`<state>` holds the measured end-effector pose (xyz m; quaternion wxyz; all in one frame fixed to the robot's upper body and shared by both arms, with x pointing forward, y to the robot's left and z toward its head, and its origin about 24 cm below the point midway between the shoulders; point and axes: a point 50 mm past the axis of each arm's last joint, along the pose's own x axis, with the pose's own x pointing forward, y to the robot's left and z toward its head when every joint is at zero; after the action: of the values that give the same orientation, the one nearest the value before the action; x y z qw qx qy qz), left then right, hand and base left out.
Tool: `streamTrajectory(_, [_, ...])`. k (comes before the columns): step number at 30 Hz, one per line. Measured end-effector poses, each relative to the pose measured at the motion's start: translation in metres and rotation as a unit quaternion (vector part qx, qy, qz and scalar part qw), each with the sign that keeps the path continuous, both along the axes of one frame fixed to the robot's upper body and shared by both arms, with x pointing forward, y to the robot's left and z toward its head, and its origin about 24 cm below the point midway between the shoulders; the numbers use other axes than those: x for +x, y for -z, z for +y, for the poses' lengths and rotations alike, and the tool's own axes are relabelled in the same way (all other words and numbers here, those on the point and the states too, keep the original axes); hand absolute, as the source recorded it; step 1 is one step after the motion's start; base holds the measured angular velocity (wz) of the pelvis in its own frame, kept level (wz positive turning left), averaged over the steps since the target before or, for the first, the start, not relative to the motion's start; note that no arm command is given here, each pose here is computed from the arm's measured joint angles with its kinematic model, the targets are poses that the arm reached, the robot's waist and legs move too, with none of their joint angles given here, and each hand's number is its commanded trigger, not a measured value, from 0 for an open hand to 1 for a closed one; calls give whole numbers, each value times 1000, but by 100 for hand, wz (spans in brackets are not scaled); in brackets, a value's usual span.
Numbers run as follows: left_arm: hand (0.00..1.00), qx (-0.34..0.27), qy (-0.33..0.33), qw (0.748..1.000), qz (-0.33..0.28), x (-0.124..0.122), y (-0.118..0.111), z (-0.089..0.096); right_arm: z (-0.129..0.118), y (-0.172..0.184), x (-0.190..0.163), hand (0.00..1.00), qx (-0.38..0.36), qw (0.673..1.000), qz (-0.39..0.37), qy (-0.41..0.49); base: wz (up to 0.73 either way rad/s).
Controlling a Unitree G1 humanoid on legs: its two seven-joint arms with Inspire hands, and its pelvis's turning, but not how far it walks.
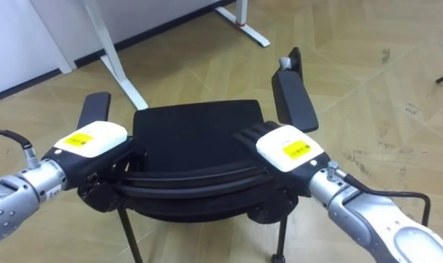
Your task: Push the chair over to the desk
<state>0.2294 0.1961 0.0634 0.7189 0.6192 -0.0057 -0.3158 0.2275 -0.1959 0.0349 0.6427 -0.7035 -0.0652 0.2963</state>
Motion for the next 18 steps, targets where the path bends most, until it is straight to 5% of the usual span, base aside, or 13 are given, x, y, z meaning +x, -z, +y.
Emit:
streamTrajectory(1, [100,0,0,1000,1,0,0,0,0,0,0,66,1,1000,-2,1,0])
streamTrajectory(2, [100,0,0,1000,1,0,1,-1,0,0,0,100,2,1000,-3,1,0])
streamTrajectory(18, [100,-2,14,1000,1,0,3,-9,-1,7,0,100,-6,999,-31,-11,4])
